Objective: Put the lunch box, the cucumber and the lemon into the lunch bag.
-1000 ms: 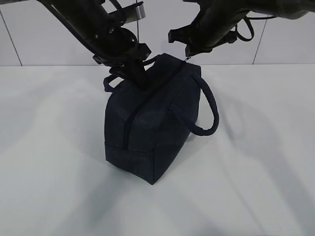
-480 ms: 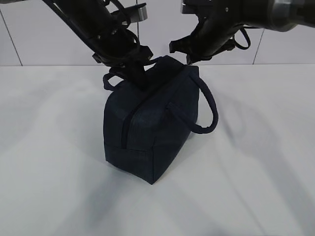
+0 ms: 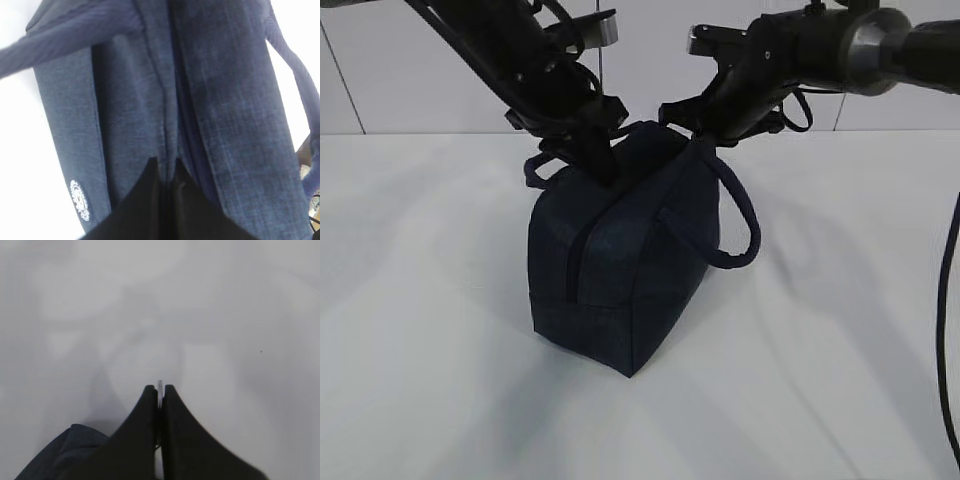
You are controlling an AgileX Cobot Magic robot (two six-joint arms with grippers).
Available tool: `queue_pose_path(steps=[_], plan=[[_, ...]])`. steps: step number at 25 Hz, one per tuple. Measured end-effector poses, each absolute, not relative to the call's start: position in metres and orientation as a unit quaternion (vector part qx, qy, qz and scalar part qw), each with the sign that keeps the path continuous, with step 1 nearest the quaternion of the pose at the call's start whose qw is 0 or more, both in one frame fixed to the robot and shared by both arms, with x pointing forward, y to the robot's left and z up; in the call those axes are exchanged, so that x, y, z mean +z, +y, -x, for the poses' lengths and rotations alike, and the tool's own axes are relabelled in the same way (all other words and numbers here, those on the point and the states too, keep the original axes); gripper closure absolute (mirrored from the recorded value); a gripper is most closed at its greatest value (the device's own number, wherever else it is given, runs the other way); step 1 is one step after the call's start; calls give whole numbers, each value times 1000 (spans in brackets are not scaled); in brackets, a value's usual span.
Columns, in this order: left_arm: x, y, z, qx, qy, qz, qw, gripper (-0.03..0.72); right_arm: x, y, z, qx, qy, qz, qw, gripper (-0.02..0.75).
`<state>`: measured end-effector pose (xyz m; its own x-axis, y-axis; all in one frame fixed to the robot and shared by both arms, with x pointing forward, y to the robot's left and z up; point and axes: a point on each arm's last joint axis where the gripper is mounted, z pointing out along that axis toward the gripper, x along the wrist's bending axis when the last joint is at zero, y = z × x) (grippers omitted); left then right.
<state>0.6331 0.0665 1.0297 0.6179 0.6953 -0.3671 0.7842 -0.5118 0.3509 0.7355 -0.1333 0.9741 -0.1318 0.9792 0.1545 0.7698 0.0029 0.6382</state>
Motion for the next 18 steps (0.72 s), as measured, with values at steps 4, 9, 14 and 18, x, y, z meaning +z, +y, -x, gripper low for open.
queue_pose_path(steps=[4, 9, 14, 18], plan=[[1029, 67, -633, -90, 427, -866, 245, 698, 972, -133, -736, 309, 681, -644, 161, 738], [1029, 67, -632, -92, 427, -866, 243, 698, 968, -132, -735, 303, 681, -650, 149, 738], [1029, 68, -631, -95, 425, -868, 237, 698, 948, -131, -736, 289, 678, -664, 126, 738], [1029, 68, -631, -95, 425, -868, 237, 698, 944, -131, -736, 281, 679, -668, 119, 738]])
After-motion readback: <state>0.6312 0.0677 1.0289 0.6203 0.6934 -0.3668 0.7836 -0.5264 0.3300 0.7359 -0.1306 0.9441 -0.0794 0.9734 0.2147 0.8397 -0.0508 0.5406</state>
